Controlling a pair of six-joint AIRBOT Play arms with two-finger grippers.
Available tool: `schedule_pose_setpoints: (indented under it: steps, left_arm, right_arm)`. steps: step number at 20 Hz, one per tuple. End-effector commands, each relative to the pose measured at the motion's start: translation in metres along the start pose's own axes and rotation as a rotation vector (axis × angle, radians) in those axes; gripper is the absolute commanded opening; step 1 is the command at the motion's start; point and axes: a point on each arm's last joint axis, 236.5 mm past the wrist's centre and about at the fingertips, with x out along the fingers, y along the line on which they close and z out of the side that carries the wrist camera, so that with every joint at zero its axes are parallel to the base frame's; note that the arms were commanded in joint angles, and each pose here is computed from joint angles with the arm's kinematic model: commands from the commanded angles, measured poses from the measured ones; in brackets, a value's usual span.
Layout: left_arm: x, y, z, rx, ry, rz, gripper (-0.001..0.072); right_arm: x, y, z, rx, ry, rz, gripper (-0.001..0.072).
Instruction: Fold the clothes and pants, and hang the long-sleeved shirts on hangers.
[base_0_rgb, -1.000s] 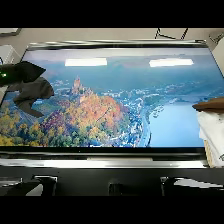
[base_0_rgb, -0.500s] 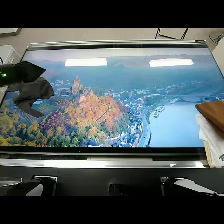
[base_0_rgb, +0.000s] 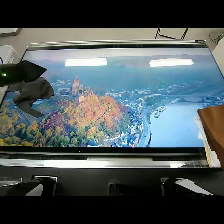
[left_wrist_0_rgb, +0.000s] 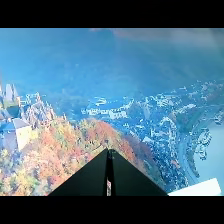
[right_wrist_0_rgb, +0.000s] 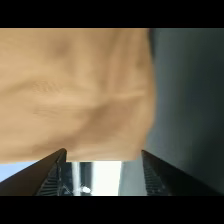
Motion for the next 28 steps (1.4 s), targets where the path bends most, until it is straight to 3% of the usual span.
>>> schedule_pose_setpoints:
  steps: [1,3,5,7,9,10,11,12,14,17,28]
  left_arm:
    - [-0.006,-0.018,0.022,-0.029,-0.084,-0.065,0.0023]
    - [-0.021,-0.029,0.069,0.039,-0.262,-0.053,0.0021]
    - [-0.026,-0.014,0.105,0.168,-0.379,0.099,0.0019]
    - [0.0,0.029,0.093,0.164,-0.281,0.286,0.002]
    - [0.042,0.079,0.034,0.135,-0.017,0.435,0.0022]
    - [0.059,0.1,-0.009,0.094,0.16,0.475,0.0087]
    - [0.069,0.118,-0.057,0.049,0.352,0.514,0.0426]
    - [0.072,0.128,-0.103,-0.025,0.532,0.542,0.0712]
    - [0.068,0.131,-0.171,-0.065,0.801,0.524,0.072]
    - [0.082,0.125,-0.159,-0.026,0.625,0.479,0.072]
    - [0.082,0.124,-0.152,-0.018,0.577,0.472,0.072]
  right_arm:
    - [-0.046,0.057,0.038,-0.105,-0.192,0.224,0.0561]
    - [-0.134,0.142,0.068,-0.275,-0.48,0.478,0.0562]
    - [-0.21,0.227,0.046,-0.511,-0.695,0.615,0.0561]
    - [-0.226,0.306,-0.032,-0.77,-0.694,0.706,0.0559]
    - [-0.175,0.347,-0.118,-0.923,-0.496,0.663,0.0566]
    - [-0.133,0.352,-0.151,-0.948,-0.368,0.577,0.0629]
    - [-0.084,0.345,-0.19,-1.005,-0.198,0.467,0.0687]
    - [-0.042,0.332,-0.229,-1.077,-0.027,0.368,0.0688]
    - [0.013,0.301,-0.28,-1.183,0.191,0.189,0.0689]
    - [0.035,0.294,-0.291,-1.28,0.143,0.062,0.0688]
    - [0.036,0.296,-0.289,-1.335,0.102,0.041,0.0686]
